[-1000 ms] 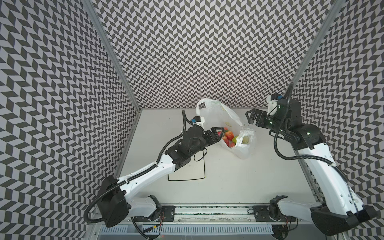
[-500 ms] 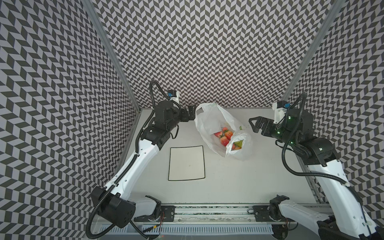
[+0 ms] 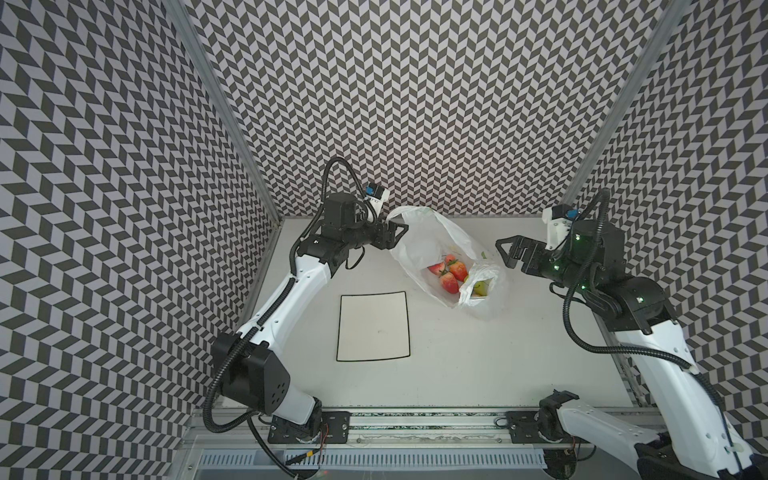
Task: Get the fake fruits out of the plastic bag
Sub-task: 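Pull the bag handle with the left gripper to open the bag mouth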
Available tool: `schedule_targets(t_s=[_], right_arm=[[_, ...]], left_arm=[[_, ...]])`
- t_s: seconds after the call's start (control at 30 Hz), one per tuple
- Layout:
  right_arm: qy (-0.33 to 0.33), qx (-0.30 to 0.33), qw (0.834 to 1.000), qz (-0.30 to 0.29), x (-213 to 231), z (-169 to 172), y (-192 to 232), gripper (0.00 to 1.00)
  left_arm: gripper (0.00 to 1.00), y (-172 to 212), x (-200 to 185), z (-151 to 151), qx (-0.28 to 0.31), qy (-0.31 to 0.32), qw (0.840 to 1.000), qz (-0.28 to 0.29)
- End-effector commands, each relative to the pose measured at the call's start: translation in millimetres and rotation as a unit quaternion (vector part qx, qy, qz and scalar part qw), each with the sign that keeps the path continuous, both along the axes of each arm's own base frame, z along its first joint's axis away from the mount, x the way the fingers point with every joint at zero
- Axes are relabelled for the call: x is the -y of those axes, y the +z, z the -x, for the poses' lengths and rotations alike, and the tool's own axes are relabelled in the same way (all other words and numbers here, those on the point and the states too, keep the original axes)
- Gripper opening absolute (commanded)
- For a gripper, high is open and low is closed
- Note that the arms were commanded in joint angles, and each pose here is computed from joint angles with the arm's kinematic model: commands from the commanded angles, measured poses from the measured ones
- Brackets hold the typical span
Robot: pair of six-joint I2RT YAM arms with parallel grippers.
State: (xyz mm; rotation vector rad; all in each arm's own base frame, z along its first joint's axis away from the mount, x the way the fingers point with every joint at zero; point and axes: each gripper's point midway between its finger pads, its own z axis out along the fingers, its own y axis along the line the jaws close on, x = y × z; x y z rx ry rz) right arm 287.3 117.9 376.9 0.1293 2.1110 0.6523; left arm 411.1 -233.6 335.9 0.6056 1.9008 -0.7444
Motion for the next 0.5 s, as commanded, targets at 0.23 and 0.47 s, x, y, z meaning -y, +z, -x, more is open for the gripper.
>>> schedule_targets(t_s=[0.23,0.47], right_arm=[[0.052,-0.079,0.995,-0.037,-24,35,-12,0.99],[0.049,-0.125,0.991,-0.021,-33,36,-28,0.99]], left_arm=[[0.05,13,20,18,-0.008,-0.044,0.997,0.057],[0.00,25,34,51,-0.012,-0.042,0.994,0.103]])
